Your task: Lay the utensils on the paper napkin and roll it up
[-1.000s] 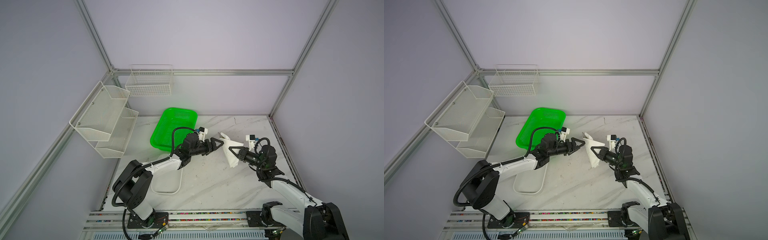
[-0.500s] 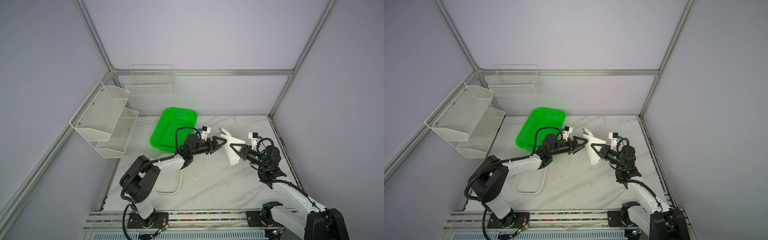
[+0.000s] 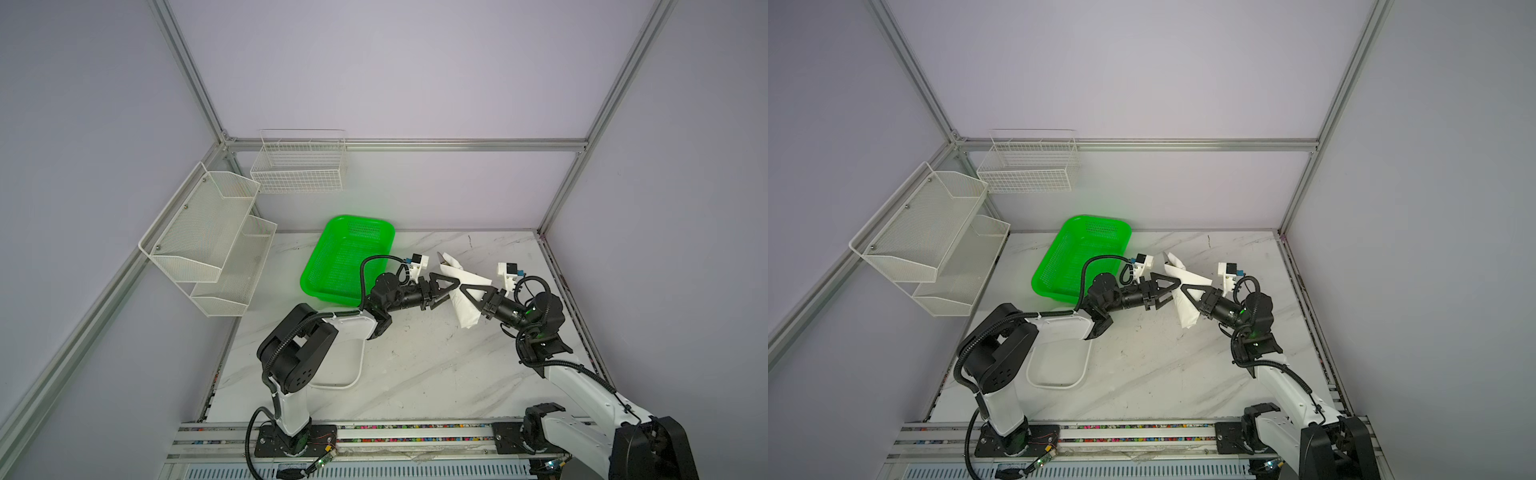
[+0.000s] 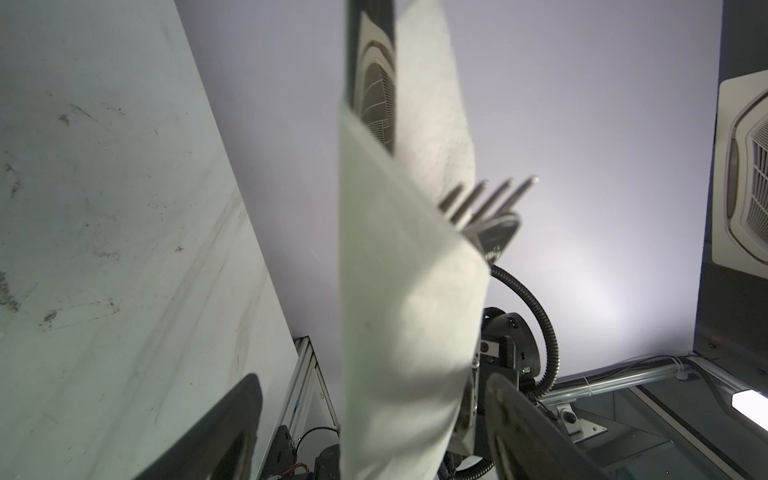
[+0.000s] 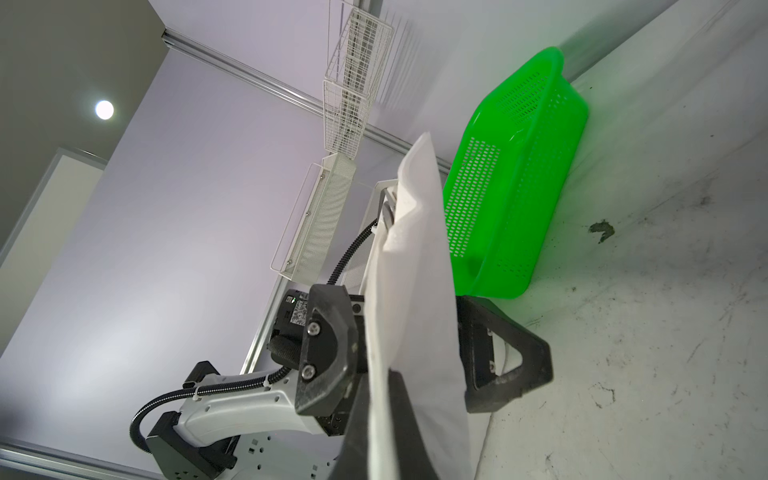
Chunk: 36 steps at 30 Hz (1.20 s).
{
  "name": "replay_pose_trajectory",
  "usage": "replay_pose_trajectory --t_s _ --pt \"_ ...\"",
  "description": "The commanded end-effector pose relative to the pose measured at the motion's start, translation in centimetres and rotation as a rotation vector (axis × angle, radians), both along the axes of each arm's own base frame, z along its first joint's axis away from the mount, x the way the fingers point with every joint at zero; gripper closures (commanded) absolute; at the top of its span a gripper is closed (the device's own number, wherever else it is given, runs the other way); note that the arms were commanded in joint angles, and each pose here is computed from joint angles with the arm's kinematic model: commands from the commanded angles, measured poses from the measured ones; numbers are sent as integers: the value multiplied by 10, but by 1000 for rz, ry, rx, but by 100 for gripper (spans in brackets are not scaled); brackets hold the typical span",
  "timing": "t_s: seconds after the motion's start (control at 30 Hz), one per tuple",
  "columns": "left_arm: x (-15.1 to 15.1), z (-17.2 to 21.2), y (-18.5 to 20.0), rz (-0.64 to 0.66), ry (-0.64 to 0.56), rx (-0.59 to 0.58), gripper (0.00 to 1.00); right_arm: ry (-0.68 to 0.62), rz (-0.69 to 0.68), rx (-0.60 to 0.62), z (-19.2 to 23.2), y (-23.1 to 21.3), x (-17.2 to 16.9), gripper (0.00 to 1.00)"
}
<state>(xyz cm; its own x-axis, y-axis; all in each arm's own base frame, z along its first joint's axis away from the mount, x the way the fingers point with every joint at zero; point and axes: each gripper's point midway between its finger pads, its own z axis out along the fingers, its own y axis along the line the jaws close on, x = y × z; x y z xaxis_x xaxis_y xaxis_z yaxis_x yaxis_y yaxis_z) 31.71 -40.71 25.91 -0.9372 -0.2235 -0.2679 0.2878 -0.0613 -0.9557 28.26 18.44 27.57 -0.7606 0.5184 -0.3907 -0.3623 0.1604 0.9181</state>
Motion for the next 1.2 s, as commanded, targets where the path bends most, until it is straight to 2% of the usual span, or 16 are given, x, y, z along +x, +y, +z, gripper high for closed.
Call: replay_pose_trajectory --t_s 0.0,0.27,0.43,0.6,0.93,1.17 --pt "-10 72 -4 -55 -167 -153 17 -133 38 66 48 2 -12 97" --pt "-19 90 -6 -96 -214 -211 24 -153 53 101 62 2 -18 97" --pt "-21 92 -5 -91 -219 -218 36 -159 47 112 67 0 -19 97" --pt "-21 92 -2 -76 -220 -224 54 -161 44 115 69 0 -19 97" --pt "-20 95 0 -60 -215 -233 71 -159 45 89 66 1 -19 96" --pt "-21 96 3 -39 -230 -226 80 -154 34 74 63 0 -19 95"
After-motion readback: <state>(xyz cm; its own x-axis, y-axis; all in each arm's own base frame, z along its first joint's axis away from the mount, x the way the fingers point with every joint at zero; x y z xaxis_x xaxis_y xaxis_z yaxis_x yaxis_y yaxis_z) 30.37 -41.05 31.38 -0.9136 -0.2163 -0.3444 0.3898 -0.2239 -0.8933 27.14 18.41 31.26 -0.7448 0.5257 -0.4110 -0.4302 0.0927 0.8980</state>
